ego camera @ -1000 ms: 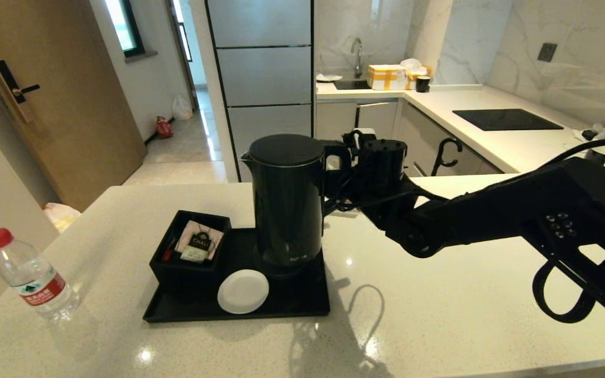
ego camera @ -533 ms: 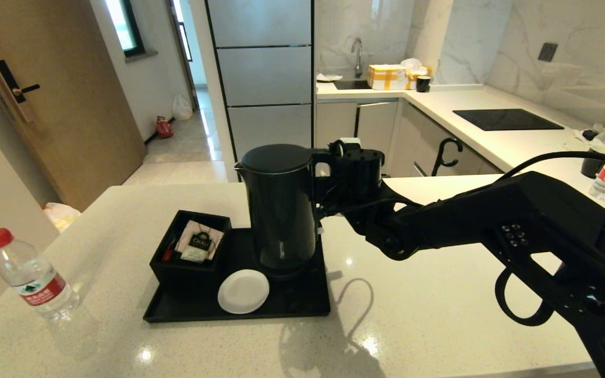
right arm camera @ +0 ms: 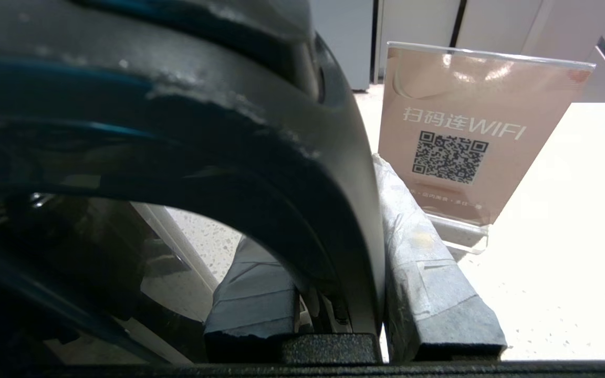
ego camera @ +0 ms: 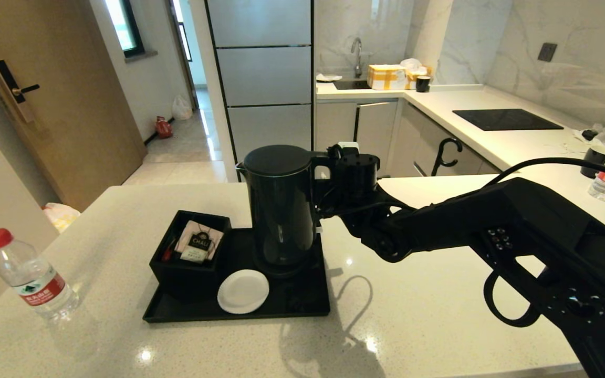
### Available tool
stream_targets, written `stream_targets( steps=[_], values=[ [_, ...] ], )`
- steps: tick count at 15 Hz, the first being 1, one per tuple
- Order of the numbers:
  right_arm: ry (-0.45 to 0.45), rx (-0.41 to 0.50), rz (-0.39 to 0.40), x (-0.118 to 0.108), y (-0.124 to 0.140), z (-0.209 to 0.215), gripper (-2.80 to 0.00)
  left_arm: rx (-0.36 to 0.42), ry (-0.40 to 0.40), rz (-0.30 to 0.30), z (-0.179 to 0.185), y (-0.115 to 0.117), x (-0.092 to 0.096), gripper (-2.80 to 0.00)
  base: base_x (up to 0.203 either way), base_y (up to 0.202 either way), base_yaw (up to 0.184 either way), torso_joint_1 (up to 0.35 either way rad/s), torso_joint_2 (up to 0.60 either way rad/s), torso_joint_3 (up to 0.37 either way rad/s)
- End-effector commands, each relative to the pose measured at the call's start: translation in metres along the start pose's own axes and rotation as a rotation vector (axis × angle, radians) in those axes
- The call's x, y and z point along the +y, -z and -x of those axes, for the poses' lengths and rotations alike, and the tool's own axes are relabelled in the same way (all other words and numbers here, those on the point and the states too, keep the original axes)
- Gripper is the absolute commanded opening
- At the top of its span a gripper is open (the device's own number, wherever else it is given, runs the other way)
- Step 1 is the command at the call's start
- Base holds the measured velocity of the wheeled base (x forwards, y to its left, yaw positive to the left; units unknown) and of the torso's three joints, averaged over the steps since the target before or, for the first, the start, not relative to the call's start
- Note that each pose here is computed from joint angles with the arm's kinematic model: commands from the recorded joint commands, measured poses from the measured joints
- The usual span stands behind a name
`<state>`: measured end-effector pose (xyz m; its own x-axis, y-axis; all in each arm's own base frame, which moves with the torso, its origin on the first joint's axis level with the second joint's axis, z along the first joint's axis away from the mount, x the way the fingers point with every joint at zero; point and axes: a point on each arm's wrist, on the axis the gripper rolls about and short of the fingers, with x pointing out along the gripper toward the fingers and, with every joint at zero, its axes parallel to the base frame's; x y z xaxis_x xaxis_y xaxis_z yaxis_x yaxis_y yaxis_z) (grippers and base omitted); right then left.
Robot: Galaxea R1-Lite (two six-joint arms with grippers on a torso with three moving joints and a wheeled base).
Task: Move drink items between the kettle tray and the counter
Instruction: Return the kettle to its original position
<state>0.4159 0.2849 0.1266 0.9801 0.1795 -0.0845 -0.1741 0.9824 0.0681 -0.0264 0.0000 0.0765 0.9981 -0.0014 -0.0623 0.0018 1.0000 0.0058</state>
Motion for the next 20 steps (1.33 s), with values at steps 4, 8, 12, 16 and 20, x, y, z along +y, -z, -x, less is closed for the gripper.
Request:
stream_targets(
  steps=[4,8,12,16,20],
  values=[
    [0.011,0.005,0.006,0.008,0.007,0.003,-2.8,0.001,0.0,0.0,0.0,0.0,0.0,-2.8,0.0,0.0,0.0,0.0,0.0,0.0],
    [0.043,-0.004,0.013,0.013,0.007,0.005,-2.8,0.001,0.0,0.0,0.0,0.0,0.0,-2.8,0.0,0.0,0.0,0.0,0.0,0.0],
    [0.058,0.002,0.023,0.016,0.01,0.008,-2.8,0.001,0.0,0.0,0.0,0.0,0.0,-2.8,0.0,0.0,0.0,0.0,0.0,0.0],
    [0.09,-0.029,0.048,0.019,0.011,0.008,-2.8,0.001,0.0,0.0,0.0,0.0,0.0,-2.8,0.0,0.0,0.0,0.0,0.0,0.0],
    [0.088,-0.051,0.085,0.018,0.015,0.008,-2.8,0.001,-0.001,0.0,0.0,0.0,0.0,-2.8,0.0,0.0,0.0,0.0,0.0,0.0]
  ],
)
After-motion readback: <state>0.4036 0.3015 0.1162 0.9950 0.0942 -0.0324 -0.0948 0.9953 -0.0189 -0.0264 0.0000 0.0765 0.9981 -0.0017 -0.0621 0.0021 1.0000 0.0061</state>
